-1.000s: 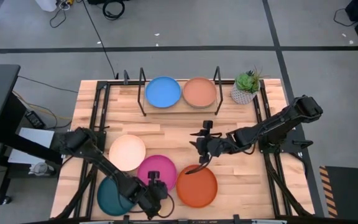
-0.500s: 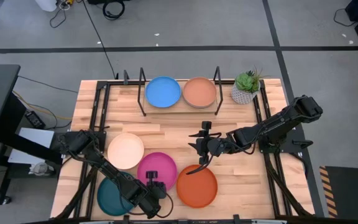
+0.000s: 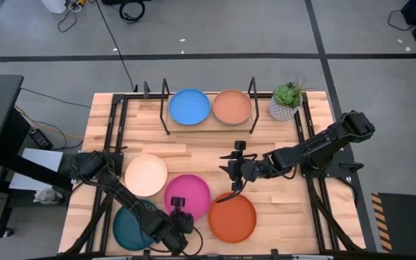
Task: Place and stack plates onto a shelf
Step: Stack the pink plate on top of the blue plate on the shelf
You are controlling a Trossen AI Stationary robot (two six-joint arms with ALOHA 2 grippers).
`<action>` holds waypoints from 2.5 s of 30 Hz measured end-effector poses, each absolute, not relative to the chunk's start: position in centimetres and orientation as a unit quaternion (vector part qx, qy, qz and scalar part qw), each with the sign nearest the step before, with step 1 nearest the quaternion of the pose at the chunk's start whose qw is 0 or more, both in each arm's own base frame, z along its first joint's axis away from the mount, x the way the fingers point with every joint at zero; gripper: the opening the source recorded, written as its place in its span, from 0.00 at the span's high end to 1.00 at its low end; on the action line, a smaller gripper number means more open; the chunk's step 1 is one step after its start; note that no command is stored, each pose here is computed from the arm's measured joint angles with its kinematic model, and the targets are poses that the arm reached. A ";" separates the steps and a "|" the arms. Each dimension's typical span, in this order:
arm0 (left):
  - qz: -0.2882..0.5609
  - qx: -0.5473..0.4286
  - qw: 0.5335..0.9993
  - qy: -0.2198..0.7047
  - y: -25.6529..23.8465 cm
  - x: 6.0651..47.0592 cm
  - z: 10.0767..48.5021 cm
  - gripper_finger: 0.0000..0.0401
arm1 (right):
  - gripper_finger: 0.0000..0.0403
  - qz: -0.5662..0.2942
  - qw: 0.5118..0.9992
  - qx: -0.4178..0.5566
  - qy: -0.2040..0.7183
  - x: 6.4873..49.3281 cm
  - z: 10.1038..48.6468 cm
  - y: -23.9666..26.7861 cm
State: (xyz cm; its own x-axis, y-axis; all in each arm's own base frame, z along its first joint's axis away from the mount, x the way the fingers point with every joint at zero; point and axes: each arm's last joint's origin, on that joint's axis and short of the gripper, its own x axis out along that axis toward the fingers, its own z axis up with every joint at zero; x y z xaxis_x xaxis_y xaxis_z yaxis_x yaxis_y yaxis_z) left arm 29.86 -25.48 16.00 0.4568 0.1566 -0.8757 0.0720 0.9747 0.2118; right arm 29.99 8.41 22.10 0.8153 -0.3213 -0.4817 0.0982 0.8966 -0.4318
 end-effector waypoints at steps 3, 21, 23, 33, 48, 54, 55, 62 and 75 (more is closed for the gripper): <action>0.051 0.146 0.837 0.525 -25.0 29.9 16.8 0.94 | 0.60 -0.109 0.930 -0.196 0.291 29.9 21.9 8.4; 0.098 0.291 0.796 0.521 -16.2 33.7 21.4 0.94 | 0.60 -0.135 0.909 -0.180 0.352 26.7 21.5 10.5; 0.100 0.295 0.797 0.517 -14.8 34.1 22.3 0.94 | 0.60 -0.139 0.907 -0.170 0.360 26.5 21.2 10.6; 0.117 0.268 0.794 0.533 -5.0 36.7 24.5 0.95 | 0.60 -0.165 0.907 -0.183 0.340 25.2 21.2 12.5; 0.192 0.117 0.825 0.518 8.9 36.9 25.4 0.95 | 0.60 -0.189 0.902 -0.174 0.346 24.0 20.8 13.2; 0.236 0.074 0.823 0.512 11.4 36.4 25.2 0.94 | 0.60 -0.188 0.905 -0.168 0.343 23.9 20.8 13.4; 0.239 0.067 0.821 0.514 11.6 36.4 25.0 0.94 | 0.60 -0.187 0.906 -0.166 0.342 23.9 20.8 13.5; 0.253 0.027 0.817 0.517 12.8 36.4 24.1 0.94 | 0.60 -0.184 0.910 -0.158 0.336 23.8 20.9 13.8; 0.253 0.006 0.811 0.527 13.6 36.2 23.5 0.93 | 0.60 -0.182 0.911 -0.159 0.333 23.8 20.9 13.9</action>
State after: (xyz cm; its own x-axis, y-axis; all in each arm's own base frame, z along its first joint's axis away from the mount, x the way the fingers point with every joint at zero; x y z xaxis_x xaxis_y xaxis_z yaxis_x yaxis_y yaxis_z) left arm 36.18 13.61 23.50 0.3164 0.4167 -0.8522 -0.4040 0.8720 0.2764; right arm 23.81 13.86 20.92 0.7113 -0.4378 -0.5498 0.2257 0.8832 -0.4112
